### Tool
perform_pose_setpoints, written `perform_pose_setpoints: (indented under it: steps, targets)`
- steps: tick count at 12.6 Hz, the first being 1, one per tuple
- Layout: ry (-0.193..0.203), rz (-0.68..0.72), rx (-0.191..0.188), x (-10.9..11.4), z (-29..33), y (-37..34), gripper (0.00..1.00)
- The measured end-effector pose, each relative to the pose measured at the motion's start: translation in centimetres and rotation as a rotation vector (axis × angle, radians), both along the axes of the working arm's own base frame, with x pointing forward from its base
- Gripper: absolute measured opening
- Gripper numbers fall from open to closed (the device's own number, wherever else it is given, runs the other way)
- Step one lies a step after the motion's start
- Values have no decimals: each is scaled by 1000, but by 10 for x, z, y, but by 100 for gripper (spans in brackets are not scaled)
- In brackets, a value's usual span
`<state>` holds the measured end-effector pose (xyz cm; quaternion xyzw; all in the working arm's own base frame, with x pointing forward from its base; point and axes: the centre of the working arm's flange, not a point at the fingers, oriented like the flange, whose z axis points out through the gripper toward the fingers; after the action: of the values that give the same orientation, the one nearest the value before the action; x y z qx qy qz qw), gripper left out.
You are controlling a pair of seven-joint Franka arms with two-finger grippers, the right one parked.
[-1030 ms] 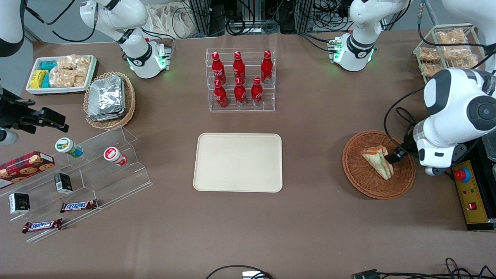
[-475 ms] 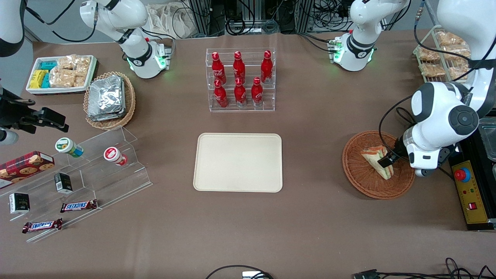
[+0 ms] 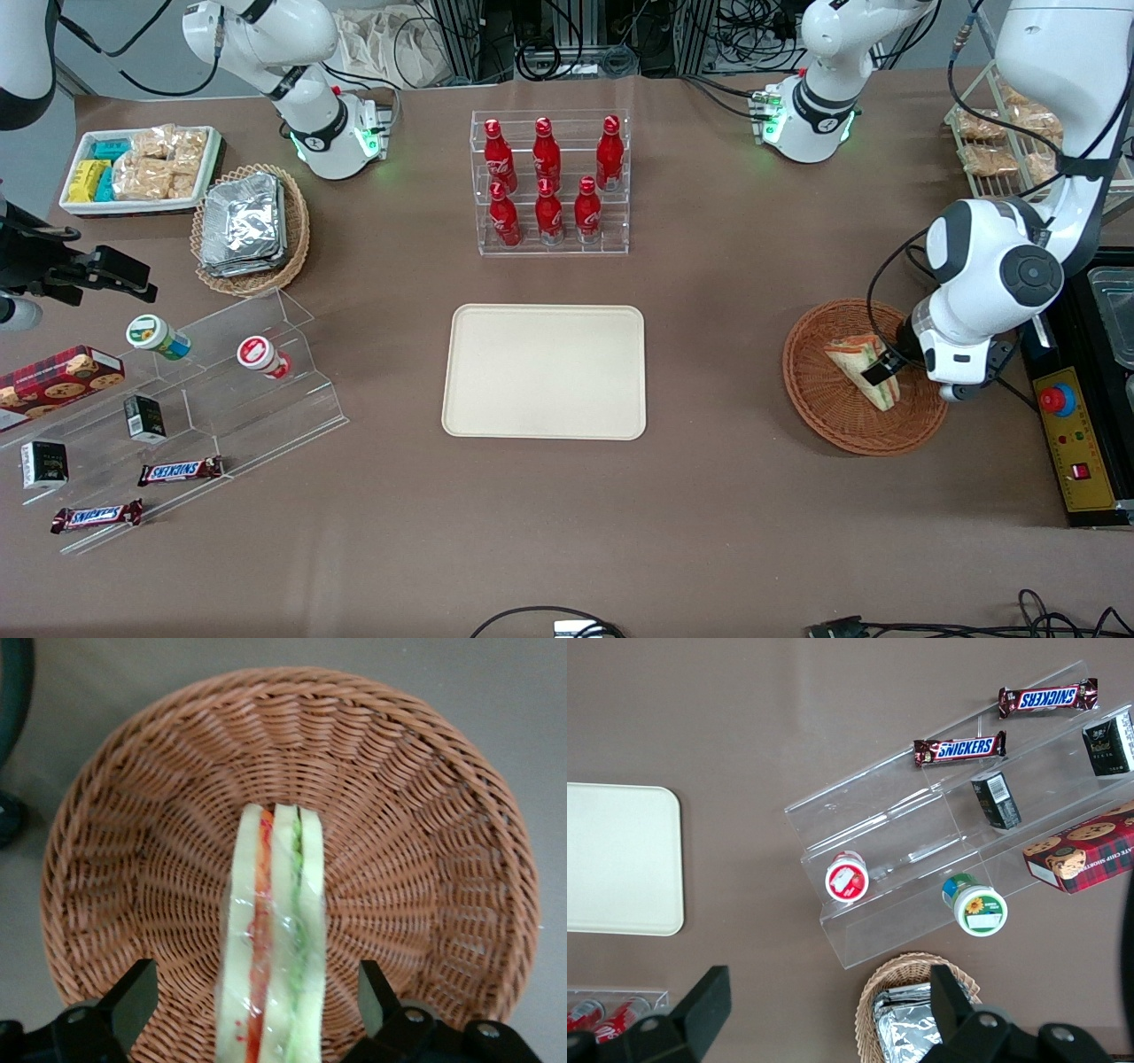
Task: Place sandwich from basket to tray
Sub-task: 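Close the left gripper on the wrapped sandwich, then lift the sandwich and carry it toward the cream tray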
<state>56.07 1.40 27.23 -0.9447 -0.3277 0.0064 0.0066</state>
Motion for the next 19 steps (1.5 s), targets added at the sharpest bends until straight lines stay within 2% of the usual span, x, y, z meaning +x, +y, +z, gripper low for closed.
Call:
perform_pose_setpoints:
  steps: [3, 12, 17, 19]
  targets:
    - [10, 2, 6, -1, -6, 9, 100]
    - [49, -9, -28, -6, -37, -2, 100]
    - [61, -39, -21, -6, -36, -12, 46]
    - [99, -66, 1, -3, -24, -18, 35]
